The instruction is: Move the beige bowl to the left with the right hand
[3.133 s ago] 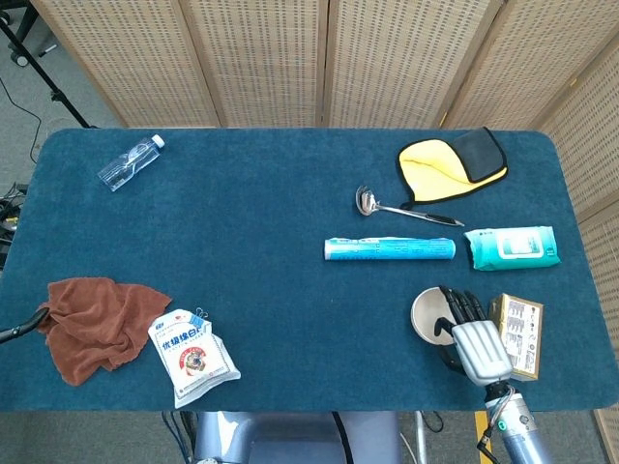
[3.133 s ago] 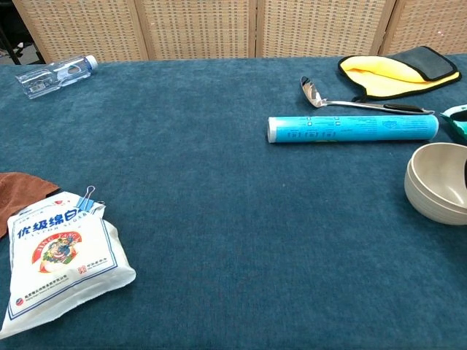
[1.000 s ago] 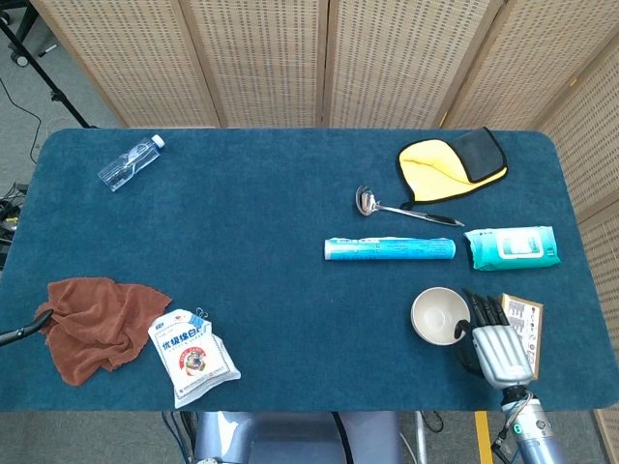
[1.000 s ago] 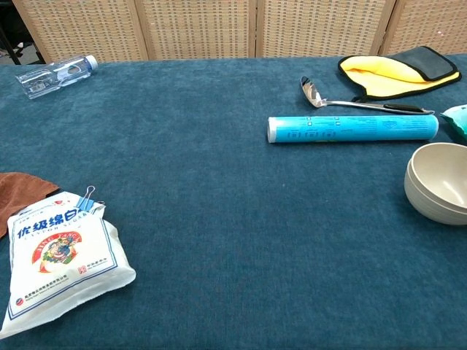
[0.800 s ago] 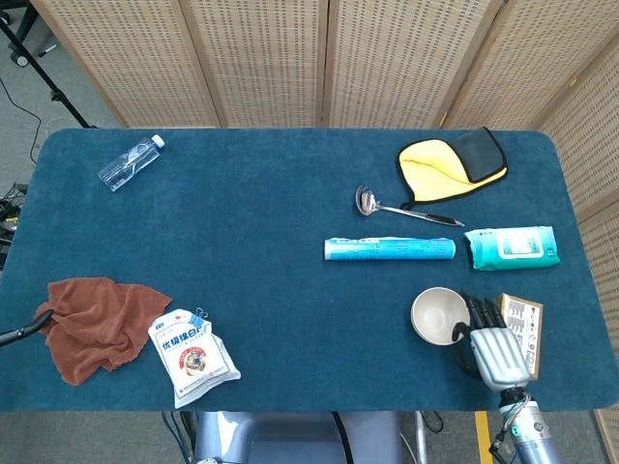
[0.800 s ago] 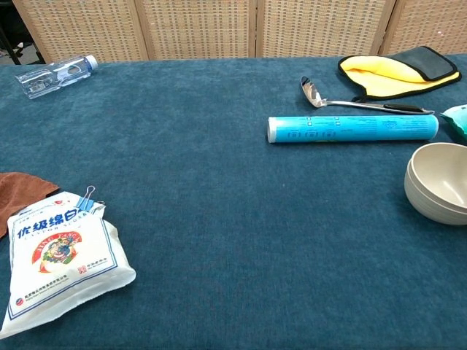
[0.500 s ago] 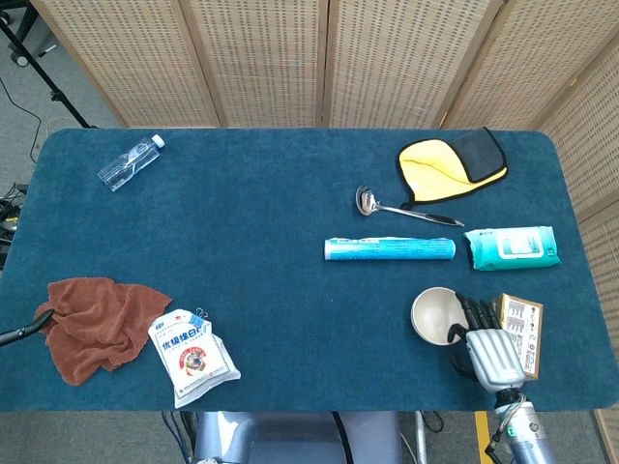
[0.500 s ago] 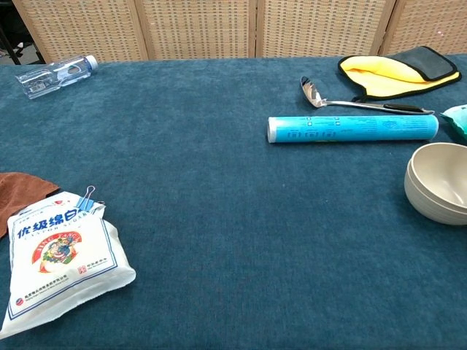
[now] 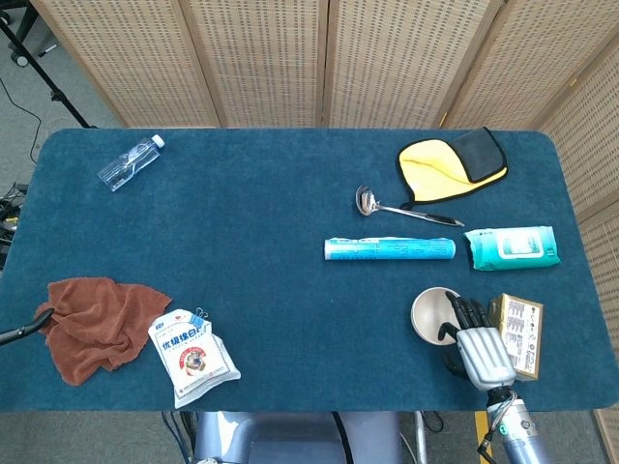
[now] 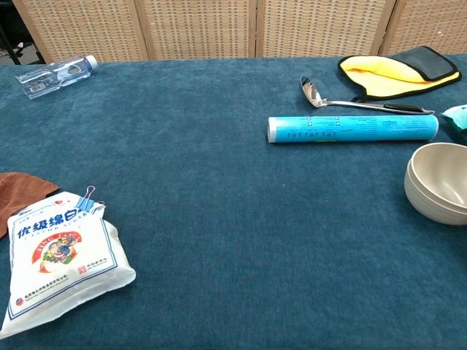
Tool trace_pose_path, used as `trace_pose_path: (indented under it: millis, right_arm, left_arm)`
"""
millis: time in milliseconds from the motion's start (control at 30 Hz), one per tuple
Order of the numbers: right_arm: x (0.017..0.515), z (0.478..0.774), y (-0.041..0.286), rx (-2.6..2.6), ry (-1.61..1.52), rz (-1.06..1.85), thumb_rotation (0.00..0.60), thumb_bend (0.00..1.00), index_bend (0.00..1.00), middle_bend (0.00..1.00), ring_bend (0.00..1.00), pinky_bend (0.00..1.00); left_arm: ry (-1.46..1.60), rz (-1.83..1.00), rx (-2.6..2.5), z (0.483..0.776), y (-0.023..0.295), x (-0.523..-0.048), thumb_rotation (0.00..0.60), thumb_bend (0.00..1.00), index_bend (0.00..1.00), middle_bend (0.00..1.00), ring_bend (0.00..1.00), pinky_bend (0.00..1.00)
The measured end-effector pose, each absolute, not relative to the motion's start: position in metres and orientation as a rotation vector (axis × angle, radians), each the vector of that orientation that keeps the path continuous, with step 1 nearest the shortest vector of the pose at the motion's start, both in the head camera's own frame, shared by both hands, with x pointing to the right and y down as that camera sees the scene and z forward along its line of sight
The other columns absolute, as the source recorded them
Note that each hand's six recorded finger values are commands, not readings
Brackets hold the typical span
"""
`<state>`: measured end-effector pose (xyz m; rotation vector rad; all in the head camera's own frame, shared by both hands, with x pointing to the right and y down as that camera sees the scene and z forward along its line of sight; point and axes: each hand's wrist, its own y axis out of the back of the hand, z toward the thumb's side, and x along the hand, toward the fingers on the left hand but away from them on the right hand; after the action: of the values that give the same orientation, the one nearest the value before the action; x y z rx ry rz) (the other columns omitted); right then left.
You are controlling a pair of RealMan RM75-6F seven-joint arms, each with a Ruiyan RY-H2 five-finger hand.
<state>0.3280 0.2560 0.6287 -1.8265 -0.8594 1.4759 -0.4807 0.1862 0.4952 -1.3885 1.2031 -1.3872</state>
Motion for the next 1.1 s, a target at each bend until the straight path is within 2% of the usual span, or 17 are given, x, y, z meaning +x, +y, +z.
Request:
trace_pose_path:
  millis: [1100]
  right_arm:
    - [0.319,0.644,0.254,-1.859,-0.858,1.477,0.6,0.41,0.46,0.0,0.0,0.0]
  left_arm:
    - [1.194,-1.38,-1.405,0.498,0.185,-0.48,0.199,0.0,0.0,0.0,0.0,0.0]
